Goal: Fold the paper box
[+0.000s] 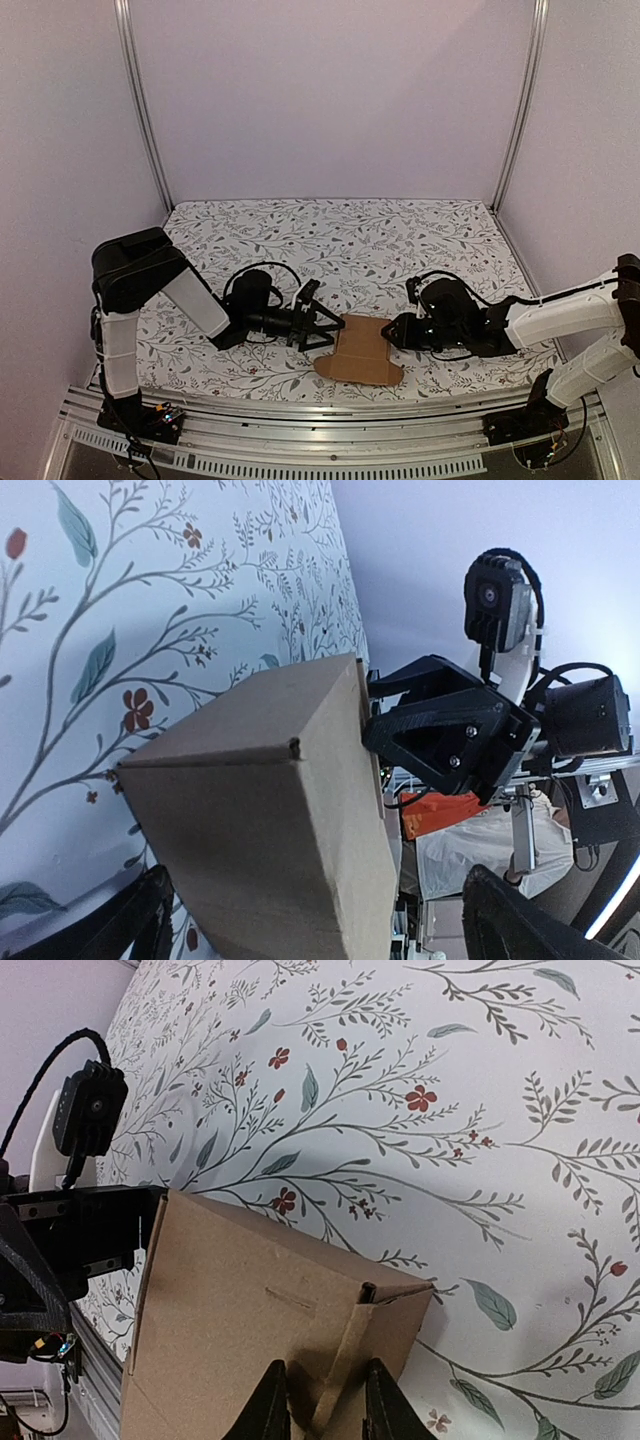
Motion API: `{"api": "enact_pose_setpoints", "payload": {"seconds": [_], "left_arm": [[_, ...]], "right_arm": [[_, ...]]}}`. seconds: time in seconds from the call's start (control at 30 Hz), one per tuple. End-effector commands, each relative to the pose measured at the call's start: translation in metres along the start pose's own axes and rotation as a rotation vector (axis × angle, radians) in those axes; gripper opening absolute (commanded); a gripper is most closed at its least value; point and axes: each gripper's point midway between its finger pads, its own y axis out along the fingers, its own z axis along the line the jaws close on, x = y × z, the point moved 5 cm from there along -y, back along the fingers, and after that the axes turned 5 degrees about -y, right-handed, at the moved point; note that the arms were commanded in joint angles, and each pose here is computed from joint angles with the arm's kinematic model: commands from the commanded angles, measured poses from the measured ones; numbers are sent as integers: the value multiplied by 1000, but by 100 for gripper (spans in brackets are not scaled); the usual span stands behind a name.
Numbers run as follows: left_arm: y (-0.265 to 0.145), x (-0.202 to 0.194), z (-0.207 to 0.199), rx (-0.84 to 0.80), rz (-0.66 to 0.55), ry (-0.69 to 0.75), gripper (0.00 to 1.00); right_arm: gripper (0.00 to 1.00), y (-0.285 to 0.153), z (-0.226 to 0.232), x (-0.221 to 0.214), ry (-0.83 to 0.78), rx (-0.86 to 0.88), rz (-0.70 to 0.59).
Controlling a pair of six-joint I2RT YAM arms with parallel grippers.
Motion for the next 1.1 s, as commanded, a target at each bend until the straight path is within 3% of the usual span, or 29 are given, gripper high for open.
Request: {"api": "enact_pose_setpoints", "payload": {"seconds": [0.0,0.37,1.07], "left_arm": [[-1,-9,36,83,16,-97,99],[6,-22,45,163,66,-120,100],[35,-53,44,134,118,-251,99]], "right_arm": [[24,-2,-42,-41,-6,-146,130],[19,-13,-48,-44,54,-105,65],[15,-18,-55,-45,121,-76,-6]]}}
